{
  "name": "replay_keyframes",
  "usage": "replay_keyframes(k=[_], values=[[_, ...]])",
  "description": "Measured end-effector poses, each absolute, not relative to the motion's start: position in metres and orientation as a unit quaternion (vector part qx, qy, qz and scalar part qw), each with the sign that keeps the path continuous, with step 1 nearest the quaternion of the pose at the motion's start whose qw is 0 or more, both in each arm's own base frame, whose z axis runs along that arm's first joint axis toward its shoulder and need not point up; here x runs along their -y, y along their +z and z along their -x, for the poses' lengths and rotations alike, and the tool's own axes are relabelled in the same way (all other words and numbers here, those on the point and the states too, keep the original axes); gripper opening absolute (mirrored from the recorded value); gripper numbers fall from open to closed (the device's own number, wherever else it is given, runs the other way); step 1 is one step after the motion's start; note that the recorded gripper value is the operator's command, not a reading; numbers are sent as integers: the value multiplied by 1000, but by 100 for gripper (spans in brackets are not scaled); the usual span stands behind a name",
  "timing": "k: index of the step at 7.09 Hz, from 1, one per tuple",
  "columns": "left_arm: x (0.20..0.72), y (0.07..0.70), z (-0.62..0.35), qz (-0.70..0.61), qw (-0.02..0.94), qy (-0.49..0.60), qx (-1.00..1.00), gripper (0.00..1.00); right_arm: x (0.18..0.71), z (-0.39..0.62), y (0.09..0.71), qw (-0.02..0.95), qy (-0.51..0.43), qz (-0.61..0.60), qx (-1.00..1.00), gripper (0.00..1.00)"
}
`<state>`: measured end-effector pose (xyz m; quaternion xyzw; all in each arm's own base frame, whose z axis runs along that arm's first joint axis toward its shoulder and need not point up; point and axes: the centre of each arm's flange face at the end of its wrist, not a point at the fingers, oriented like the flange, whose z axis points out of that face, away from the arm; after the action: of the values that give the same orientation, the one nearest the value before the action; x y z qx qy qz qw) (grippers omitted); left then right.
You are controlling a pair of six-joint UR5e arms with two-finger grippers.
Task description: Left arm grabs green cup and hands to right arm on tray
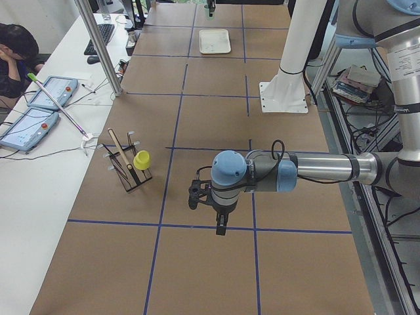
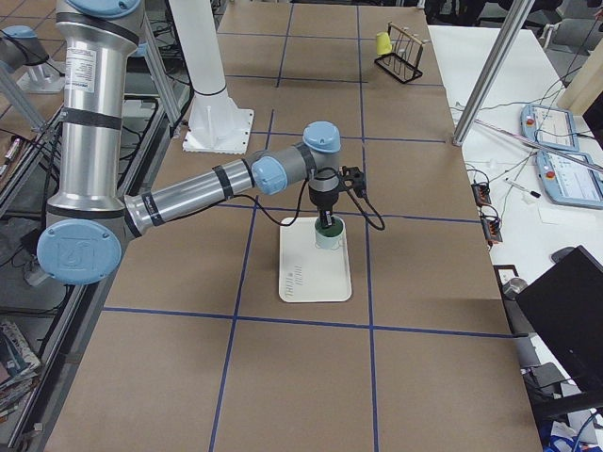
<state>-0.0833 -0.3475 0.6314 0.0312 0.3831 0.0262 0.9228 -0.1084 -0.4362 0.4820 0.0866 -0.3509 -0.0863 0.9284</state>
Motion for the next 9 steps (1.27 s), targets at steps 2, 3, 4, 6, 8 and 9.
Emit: replay_keyframes(k=[2,3,4,6,8,9], values=[[348,627,85,-37,923,25,-383,100,441,119,510,927,-52,-103,358,3],[348,625,85,-41,923,27,-382,100,438,133,525,927,-43,-107,357,3],[347,627,85,-41,923,29,-380,100,432,153,530,926,-34,-108,359,3],[343,640,85,-29,925,25,-379,100,415,194,537,929,-29,-103,355,5],[342,649,85,-21,925,22,-379,100,402,214,552,934,-39,-93,342,6],[341,650,85,-19,925,21,-379,100,400,220,558,937,-43,-91,334,8]])
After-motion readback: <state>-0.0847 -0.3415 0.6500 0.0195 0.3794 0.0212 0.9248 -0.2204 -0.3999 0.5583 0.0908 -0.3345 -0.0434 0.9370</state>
